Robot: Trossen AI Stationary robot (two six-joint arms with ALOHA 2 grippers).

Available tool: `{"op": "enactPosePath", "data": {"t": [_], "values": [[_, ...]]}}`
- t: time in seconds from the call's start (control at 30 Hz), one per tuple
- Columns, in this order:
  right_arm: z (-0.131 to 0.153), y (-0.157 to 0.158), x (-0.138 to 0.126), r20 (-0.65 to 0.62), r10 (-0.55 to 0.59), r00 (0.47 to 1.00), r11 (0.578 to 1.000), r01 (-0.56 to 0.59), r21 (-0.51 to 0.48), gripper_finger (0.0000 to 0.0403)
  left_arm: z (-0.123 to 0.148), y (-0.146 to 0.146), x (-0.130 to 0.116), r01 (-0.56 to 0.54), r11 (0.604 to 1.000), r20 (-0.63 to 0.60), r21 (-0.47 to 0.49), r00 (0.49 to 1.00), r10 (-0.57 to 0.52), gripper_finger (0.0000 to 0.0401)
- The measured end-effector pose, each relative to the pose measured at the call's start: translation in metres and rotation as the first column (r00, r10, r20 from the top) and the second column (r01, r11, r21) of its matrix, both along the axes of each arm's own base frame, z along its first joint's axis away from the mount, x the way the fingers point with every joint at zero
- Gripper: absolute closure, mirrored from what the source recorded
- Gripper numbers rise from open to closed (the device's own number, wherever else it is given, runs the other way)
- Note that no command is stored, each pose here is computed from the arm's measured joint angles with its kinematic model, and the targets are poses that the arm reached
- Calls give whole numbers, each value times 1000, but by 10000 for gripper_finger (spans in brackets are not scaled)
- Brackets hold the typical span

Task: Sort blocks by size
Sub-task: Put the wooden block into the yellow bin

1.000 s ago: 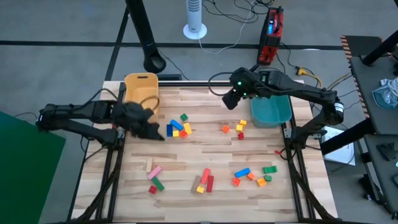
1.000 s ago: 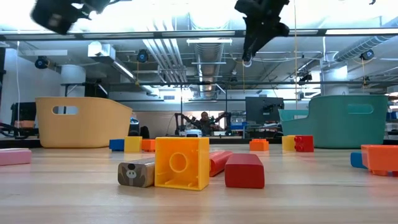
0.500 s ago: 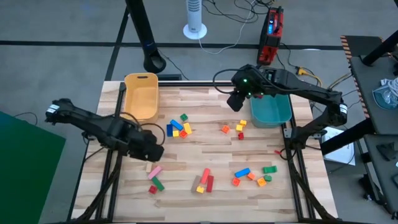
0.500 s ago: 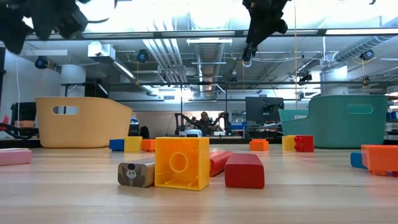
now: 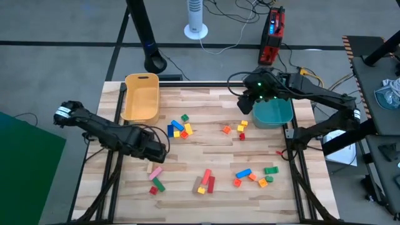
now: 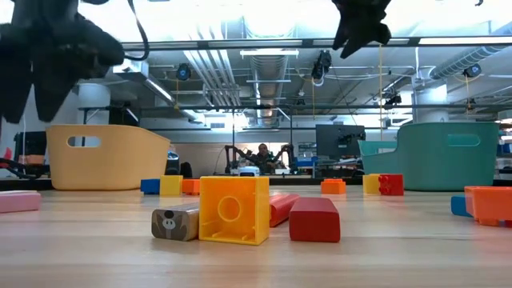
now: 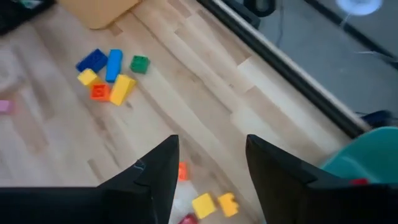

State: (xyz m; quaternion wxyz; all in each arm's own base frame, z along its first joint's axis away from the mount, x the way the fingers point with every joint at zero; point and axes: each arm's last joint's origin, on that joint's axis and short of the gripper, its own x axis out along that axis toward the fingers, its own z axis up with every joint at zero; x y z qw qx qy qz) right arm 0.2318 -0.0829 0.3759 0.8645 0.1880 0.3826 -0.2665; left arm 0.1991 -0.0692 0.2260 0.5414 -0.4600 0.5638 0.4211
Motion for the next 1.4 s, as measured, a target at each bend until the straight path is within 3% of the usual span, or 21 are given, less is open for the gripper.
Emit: {"op": "enactPosePath", "data": {"t": [0.23,0.5,0.73,1.17,1.4], "values": [[-17,0,0,5,-30,1000,998,30,48,190,-21,-4,-11,15,999,-21,30,1000,-14,191],[-32,0,5,-8,-24,1000,996,24,86,157,-41,-16,-4,14,1000,83,-14,996,-13,190],[-30,-1,7,21,-16,1000,997,15,70,132,-59,-22,-4,-4,1000,-4,-10,1000,4,172],[-29,-1,8,33,-14,999,998,11,63,147,-93,-29,11,73,997,-84,22,994,-71,168],[-29,-1,8,32,-9,999,998,7,60,144,-96,-31,11,106,994,-85,33,991,-103,170]]}}
